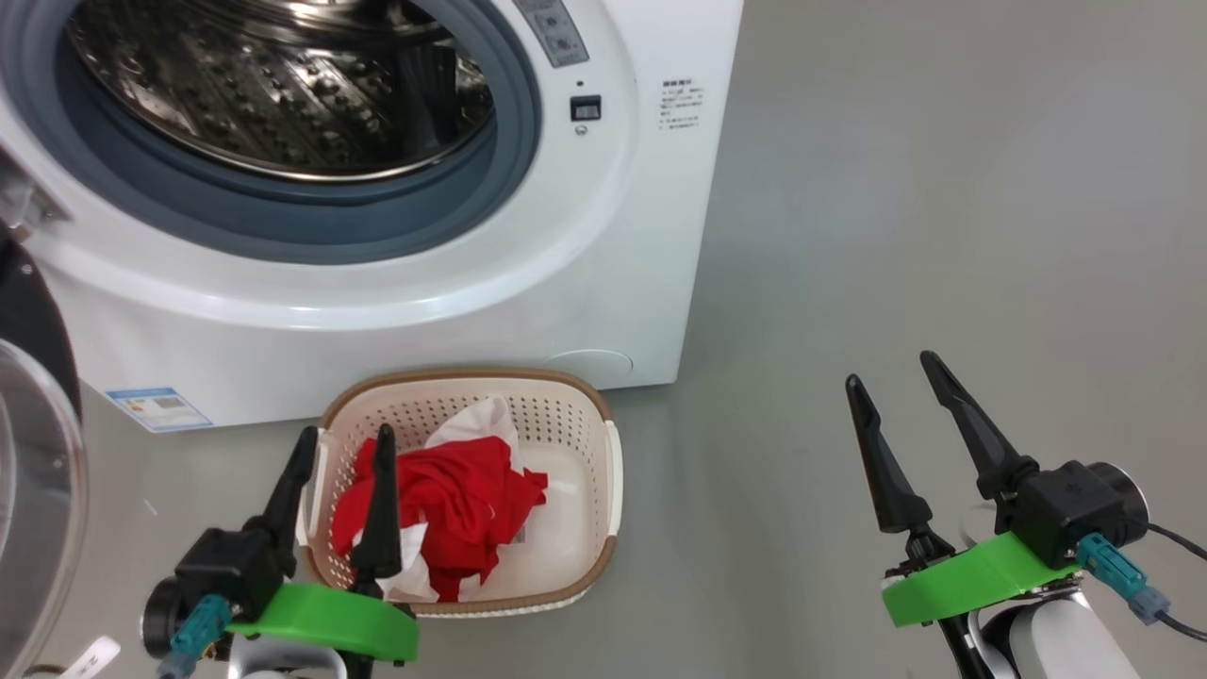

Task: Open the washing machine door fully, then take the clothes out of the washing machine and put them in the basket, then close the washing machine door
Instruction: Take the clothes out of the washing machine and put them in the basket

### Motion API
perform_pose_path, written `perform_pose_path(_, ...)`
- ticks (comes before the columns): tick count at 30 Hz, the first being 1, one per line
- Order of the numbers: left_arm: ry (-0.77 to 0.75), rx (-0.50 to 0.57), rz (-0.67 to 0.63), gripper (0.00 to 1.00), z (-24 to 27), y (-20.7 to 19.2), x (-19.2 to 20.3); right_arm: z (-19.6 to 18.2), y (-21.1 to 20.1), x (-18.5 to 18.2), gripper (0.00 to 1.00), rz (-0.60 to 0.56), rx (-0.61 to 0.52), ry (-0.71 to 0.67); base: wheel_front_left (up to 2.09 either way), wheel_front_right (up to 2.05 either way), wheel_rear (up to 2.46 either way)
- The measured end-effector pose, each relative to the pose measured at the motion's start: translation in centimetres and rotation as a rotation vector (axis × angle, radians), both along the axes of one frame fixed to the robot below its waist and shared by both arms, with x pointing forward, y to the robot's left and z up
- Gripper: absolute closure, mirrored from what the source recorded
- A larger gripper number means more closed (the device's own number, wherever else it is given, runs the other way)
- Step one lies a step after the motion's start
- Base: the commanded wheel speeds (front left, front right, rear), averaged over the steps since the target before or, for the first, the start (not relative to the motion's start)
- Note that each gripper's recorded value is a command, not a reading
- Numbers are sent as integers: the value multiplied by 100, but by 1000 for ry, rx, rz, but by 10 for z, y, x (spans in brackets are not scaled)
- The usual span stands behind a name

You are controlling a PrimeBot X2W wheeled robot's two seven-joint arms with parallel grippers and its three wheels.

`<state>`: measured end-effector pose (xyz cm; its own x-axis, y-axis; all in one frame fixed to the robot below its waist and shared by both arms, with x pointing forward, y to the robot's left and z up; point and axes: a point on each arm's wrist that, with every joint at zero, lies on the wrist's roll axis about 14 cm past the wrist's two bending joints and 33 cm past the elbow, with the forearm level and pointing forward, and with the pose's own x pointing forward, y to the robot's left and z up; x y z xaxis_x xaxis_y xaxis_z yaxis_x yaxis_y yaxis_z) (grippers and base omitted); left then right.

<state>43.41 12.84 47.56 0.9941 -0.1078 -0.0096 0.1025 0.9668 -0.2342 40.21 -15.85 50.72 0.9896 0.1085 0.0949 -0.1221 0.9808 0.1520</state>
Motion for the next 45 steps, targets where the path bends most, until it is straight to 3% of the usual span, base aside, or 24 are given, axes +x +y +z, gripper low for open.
perform_pose_path(15, -146, 65, 107, 0, 48, 35, -34, 15, -5, -18, 0, -16, -26, -44, 0, 0, 0)
perform_pose_path(31, -125, 79, 113, 0, 41, 43, -70, 16, -32, -54, 0, -106, -29, -47, 0, 0, 0)
perform_pose_path(45, -127, 84, 100, 0, 41, 41, -71, 16, -34, -59, 0, -113, -27, -46, 0, 0, 0)
